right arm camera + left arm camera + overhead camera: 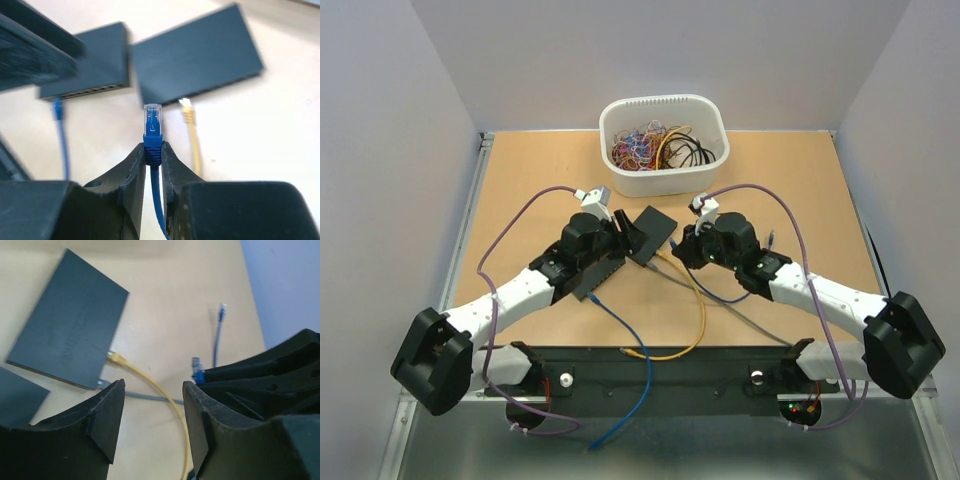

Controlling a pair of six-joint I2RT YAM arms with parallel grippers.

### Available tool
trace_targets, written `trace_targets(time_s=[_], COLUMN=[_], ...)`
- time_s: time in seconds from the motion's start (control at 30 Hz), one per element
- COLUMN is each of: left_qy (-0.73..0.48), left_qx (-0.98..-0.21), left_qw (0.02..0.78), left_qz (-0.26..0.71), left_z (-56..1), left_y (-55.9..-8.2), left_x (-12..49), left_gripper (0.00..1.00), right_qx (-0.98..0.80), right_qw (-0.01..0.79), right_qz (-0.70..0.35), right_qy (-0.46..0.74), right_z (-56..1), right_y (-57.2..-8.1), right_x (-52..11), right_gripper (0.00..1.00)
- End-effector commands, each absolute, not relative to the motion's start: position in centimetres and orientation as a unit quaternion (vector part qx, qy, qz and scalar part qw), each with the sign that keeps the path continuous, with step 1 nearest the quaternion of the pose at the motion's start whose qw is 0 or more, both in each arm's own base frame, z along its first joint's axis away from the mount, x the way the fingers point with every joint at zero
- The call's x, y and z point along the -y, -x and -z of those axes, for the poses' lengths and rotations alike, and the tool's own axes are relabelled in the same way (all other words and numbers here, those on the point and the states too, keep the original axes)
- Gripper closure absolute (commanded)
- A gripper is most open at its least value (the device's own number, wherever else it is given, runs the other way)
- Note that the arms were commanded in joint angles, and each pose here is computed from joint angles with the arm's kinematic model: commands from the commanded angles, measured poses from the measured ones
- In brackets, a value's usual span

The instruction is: Insert the plug into the switch port

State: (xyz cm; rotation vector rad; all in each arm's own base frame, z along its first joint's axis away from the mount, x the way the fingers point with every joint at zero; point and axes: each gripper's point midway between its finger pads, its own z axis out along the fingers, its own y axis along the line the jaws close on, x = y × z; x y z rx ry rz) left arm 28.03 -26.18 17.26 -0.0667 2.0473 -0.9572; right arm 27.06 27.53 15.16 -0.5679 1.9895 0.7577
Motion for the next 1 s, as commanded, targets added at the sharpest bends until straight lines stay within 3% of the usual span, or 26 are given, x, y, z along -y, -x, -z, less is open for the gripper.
trace_targets(time_s=[0.0, 0.3, 0.63, 0.97], left_qy=[0.024, 0.032, 0.026, -0.018], left_qx=[-0.814, -0.832, -0.847, -0.861], left_qw=[0.465, 0.469, 0.460, 0.413], left_qz=[0.348, 0.293, 0.263, 0.297], left_z=[-17.9, -15.0, -11.5, -7.3], left_y=[-31.3, -35.9, -41.3, -42.0], left_x=[24.5, 22.1, 21.7, 24.1], left_gripper=[0.36, 0.35, 0.38, 0.42], right_qx=[-0.835, -0.874, -0.886, -0.903], right_qw=[0.475, 0.448, 0.422, 0.385], right_qz=[-0.211, -0.116, -0.103, -0.088], right_qy=[0.181, 0.147, 0.164, 0.170], right_z=[-14.1, -10.1, -7.9, -5.5], right_y=[-30.2, -32.3, -33.3, -33.4], right_x=[-24.8, -22.2, -23.0, -23.2], right_gripper=[1.00, 1.00, 1.00, 1.00])
